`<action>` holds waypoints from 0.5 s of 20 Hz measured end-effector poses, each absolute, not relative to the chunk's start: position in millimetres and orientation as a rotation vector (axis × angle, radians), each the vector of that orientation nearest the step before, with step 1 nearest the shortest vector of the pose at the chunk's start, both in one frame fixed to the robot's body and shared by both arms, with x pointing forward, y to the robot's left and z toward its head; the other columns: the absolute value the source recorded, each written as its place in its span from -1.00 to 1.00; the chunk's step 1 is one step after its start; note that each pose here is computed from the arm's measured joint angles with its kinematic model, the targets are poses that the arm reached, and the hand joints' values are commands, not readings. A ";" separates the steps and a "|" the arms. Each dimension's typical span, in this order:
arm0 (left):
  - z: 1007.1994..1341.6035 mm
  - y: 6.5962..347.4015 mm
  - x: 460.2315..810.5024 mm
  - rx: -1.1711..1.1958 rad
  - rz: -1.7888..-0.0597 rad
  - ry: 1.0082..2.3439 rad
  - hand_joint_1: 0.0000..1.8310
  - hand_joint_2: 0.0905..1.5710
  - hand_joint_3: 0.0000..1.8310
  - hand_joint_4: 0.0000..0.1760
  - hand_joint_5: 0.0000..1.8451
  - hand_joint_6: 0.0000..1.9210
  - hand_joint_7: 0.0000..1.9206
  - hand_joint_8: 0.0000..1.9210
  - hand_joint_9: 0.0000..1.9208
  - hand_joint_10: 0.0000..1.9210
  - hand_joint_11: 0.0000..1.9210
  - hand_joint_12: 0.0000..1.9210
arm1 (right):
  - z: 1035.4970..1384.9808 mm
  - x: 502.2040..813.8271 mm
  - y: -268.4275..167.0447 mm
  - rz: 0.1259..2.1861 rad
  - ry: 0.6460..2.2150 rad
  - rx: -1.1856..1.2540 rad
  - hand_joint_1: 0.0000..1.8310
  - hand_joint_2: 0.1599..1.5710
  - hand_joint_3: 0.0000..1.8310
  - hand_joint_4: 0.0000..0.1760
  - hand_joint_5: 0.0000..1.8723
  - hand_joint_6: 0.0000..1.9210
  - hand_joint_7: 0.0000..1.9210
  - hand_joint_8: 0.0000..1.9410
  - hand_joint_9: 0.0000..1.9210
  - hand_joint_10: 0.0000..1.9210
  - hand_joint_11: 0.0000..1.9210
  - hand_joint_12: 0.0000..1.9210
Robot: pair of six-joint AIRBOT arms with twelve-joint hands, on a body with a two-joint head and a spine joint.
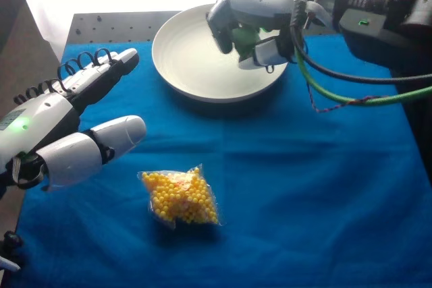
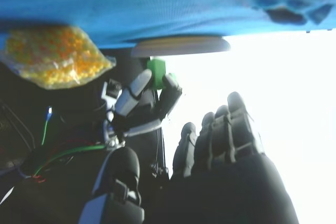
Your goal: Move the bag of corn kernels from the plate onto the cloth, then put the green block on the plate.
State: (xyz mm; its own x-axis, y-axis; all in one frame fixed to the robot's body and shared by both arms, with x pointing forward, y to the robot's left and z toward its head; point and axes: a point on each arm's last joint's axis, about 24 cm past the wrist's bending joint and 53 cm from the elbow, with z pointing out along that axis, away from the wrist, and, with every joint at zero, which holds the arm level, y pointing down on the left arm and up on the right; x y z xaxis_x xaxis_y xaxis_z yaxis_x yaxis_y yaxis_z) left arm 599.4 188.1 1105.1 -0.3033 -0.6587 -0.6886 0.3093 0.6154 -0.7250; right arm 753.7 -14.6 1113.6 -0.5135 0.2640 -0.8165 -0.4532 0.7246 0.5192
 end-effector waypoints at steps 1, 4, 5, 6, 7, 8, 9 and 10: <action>1105.0 188.3 599.5 -0.298 -0.982 1.614 -0.91 0.67 -1.00 0.02 -0.98 -1.00 -1.00 -1.00 -0.99 -1.00 -1.00 -0.70 | 1109.0 757.2 -17.9 0.872 1.935 -0.130 0.30 0.62 -1.00 -1.00 -0.33 0.27 -0.29 0.78 -0.25 0.72 -0.23 0.88; 1105.0 187.9 599.3 -0.296 -0.983 1.614 -0.88 0.67 -1.00 0.13 -0.98 -1.00 -1.00 -1.00 -0.98 -1.00 -1.00 -0.74 | 1095.7 757.3 -20.7 0.833 1.987 -0.114 0.09 0.69 -1.00 -1.00 -0.58 -0.21 -0.53 -0.01 -0.60 0.19 -0.70 0.74; 1105.1 187.8 599.3 -0.296 -0.984 1.614 -0.87 0.65 -1.00 0.21 -0.98 -1.00 -1.00 -1.00 -0.98 -1.00 -1.00 -0.74 | 1093.7 756.2 -19.2 0.832 1.993 -0.116 0.01 0.68 -1.00 -1.00 -0.53 -0.62 -0.50 -0.50 -0.62 -0.15 -0.88 0.61; 1105.1 187.8 599.3 -0.296 -0.984 1.614 -0.85 0.67 -1.00 0.09 -0.97 -1.00 -0.99 -1.00 -0.97 -1.00 -1.00 -0.68 | 1093.6 754.9 -17.2 0.836 1.994 -0.117 -0.21 0.68 -1.00 -1.00 -0.64 -0.87 -0.66 -0.84 -0.80 -0.63 -0.98 -0.06; 1105.3 188.1 599.4 -0.301 -0.987 1.613 -0.87 0.67 -1.00 0.06 -0.96 -1.00 -0.98 -1.00 -0.96 -0.99 -1.00 -0.63 | 1093.9 752.7 -14.1 0.844 1.994 -0.123 -0.44 0.65 -1.00 -1.00 -0.88 -0.99 -0.93 -0.99 -0.98 -0.97 -1.00 -0.87; 1105.4 188.2 599.5 -0.302 -0.987 1.612 -0.87 0.67 -1.00 0.06 -0.96 -1.00 -0.98 -1.00 -0.96 -0.99 -1.00 -0.63 | 1093.7 751.7 -12.9 0.847 1.995 -0.124 -0.44 0.65 -1.00 -1.00 -0.88 -0.99 -0.93 -0.99 -0.98 -0.97 -1.00 -0.87; 1105.5 188.2 599.5 -0.302 -0.987 1.612 -0.86 0.69 -1.00 -0.02 -0.97 -1.00 -0.99 -1.00 -0.96 -1.00 -1.00 -0.64 | 1093.9 750.5 -12.2 0.850 1.995 -0.126 -0.41 0.59 -1.00 -1.00 -0.95 -1.00 -0.99 -1.00 -1.00 -0.99 -1.00 -0.98; 1105.6 188.3 599.5 -0.302 -0.987 1.611 -0.87 0.68 -1.00 -0.02 -0.97 -1.00 -0.99 -1.00 -0.96 -1.00 -1.00 -0.65 | 1095.5 748.1 -12.0 0.856 1.993 -0.130 -0.40 0.57 -1.00 -1.00 -0.99 -1.00 -1.00 -1.00 -1.00 -1.00 -0.97 -0.98</action>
